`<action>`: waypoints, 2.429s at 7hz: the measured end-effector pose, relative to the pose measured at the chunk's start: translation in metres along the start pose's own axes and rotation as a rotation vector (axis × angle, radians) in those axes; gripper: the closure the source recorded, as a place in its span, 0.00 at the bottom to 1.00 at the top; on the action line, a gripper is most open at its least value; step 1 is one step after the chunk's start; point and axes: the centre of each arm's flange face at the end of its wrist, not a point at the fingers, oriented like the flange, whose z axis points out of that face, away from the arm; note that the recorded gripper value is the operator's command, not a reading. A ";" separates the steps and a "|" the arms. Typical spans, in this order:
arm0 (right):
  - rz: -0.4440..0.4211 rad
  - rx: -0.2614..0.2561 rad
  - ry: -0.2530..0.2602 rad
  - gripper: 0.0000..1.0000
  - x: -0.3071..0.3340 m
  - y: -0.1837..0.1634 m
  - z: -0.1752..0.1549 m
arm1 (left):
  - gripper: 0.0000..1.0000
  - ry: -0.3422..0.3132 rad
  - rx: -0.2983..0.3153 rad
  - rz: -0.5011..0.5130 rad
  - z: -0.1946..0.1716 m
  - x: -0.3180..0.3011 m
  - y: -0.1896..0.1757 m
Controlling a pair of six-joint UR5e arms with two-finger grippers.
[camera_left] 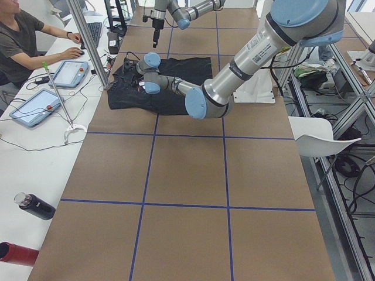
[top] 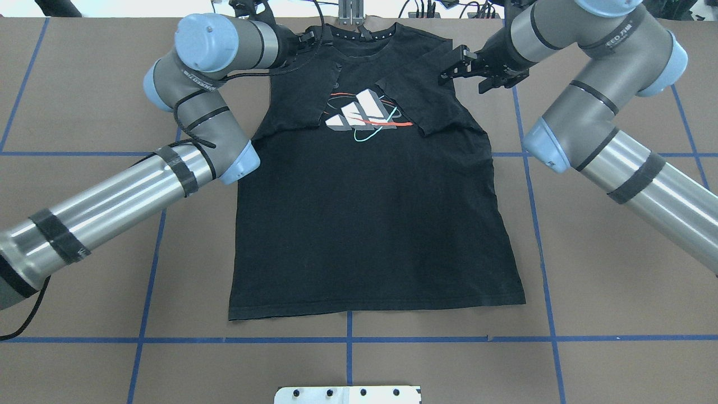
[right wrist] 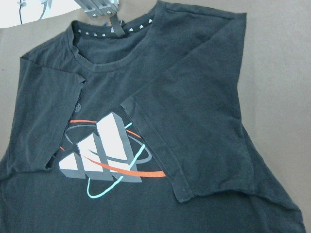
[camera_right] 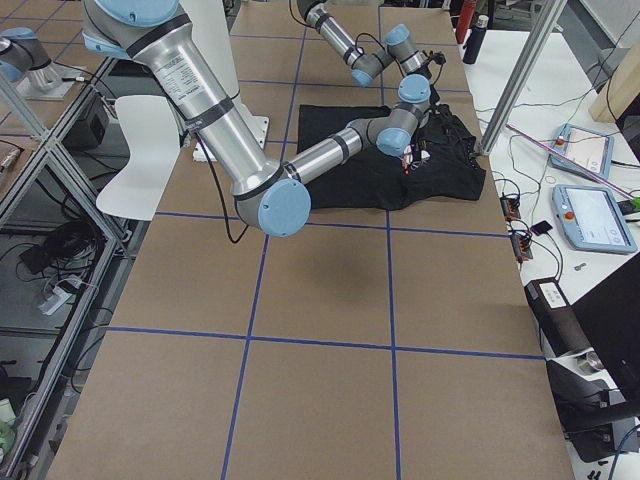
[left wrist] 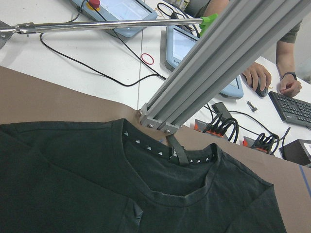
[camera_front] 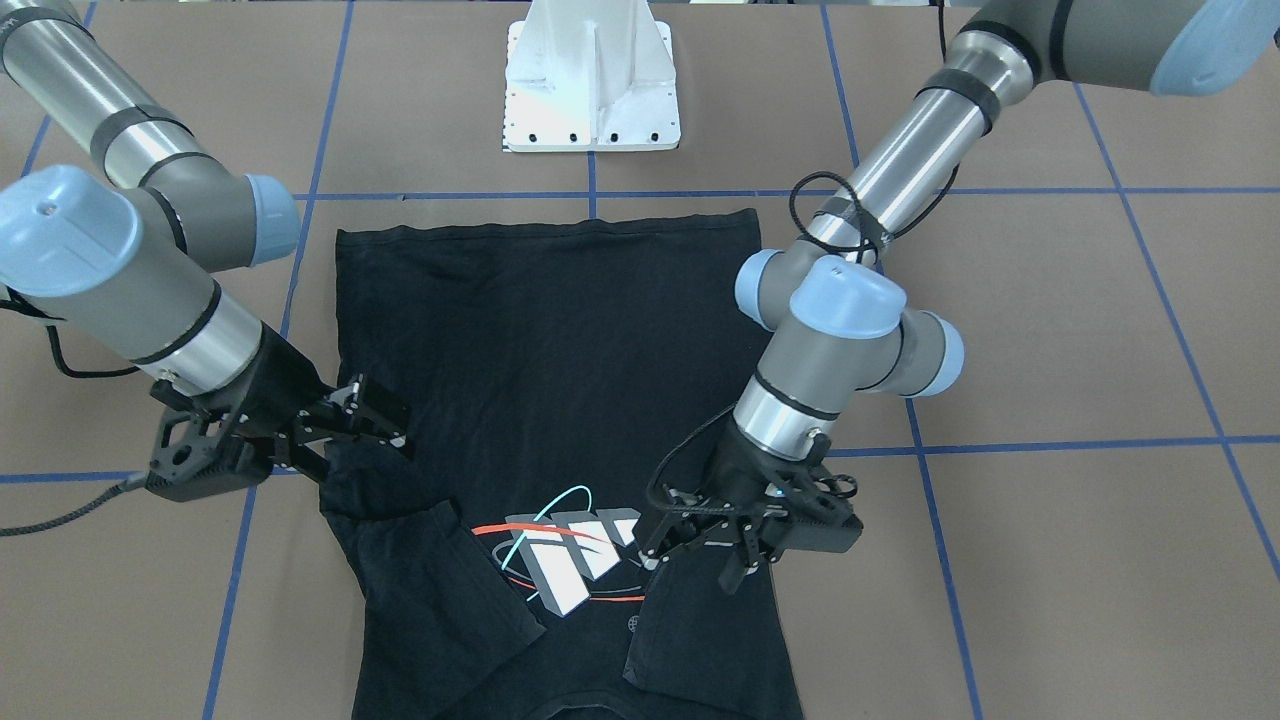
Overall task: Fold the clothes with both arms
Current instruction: 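Grasp the other sleeve and fold it inward across the chest with the left gripper, then withdraw the left gripper while the right gripper moves to the hem corner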
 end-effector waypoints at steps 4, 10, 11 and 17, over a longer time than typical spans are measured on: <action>0.120 -0.086 -0.014 0.00 0.073 0.087 -0.043 | 0.00 -0.010 -0.208 -0.014 -0.115 -0.062 0.042; 0.104 -0.342 0.090 0.00 0.098 0.252 0.035 | 0.00 0.016 -0.249 -0.027 -0.197 -0.096 0.073; 0.099 -0.370 0.091 0.00 0.097 0.263 0.039 | 0.00 0.017 -0.249 -0.027 -0.197 -0.096 0.074; 0.083 -0.466 0.114 0.03 0.102 0.304 0.056 | 0.00 0.015 -0.250 -0.022 -0.197 -0.097 0.075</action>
